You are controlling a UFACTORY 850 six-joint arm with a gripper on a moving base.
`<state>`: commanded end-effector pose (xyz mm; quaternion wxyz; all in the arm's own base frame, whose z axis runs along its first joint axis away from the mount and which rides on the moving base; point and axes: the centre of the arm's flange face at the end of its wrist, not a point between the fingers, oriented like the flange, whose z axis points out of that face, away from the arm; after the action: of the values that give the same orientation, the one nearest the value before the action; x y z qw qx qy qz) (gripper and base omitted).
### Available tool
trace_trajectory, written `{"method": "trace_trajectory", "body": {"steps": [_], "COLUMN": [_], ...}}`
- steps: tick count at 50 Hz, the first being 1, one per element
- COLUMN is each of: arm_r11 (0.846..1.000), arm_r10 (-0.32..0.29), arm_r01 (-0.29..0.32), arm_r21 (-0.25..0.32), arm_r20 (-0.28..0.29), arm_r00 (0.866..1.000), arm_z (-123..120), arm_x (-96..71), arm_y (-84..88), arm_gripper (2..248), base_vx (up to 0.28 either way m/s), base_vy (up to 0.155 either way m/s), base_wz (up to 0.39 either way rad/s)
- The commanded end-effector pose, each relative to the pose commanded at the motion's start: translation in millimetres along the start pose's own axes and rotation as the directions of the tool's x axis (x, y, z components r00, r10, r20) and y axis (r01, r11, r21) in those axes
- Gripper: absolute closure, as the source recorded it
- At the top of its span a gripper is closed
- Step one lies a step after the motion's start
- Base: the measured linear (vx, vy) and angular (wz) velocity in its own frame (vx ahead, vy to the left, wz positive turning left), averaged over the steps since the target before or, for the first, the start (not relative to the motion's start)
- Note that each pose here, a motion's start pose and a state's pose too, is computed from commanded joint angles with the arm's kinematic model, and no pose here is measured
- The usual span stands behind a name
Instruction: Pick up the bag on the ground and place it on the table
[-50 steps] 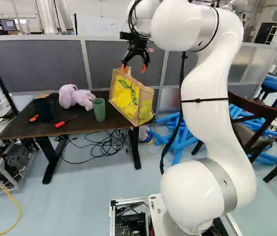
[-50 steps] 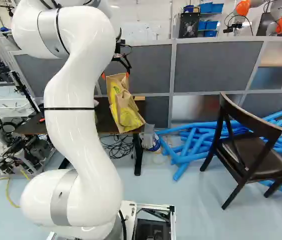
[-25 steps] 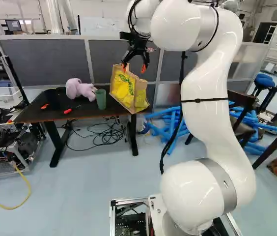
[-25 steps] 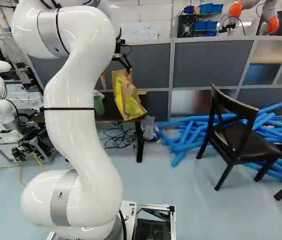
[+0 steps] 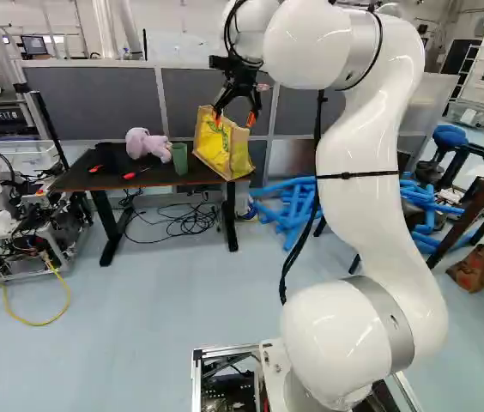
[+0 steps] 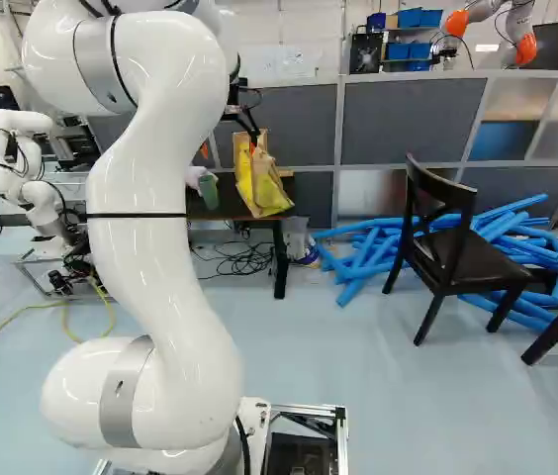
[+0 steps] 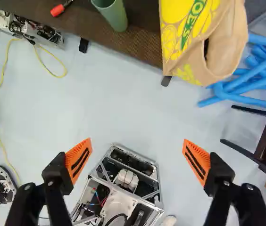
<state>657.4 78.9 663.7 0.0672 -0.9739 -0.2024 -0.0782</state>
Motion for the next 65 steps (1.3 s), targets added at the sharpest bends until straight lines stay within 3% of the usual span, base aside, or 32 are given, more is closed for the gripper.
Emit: {"method": "trace_trajectory", "body": {"steps": [65], "arm_r11": [1.000], "arm_r10": [0.012], "arm_r01": [-0.012], "arm_r21": [-0.013], "arm_r20": [-0.022], "arm_r00": [1.000], "arm_z": [5.1], "arm_x": [-4.3], "arm_y": [1.6], "arm_gripper": [3], "base_vx": [-0.011], "base_vy": [0.000], "base_wz": [0.001]}}
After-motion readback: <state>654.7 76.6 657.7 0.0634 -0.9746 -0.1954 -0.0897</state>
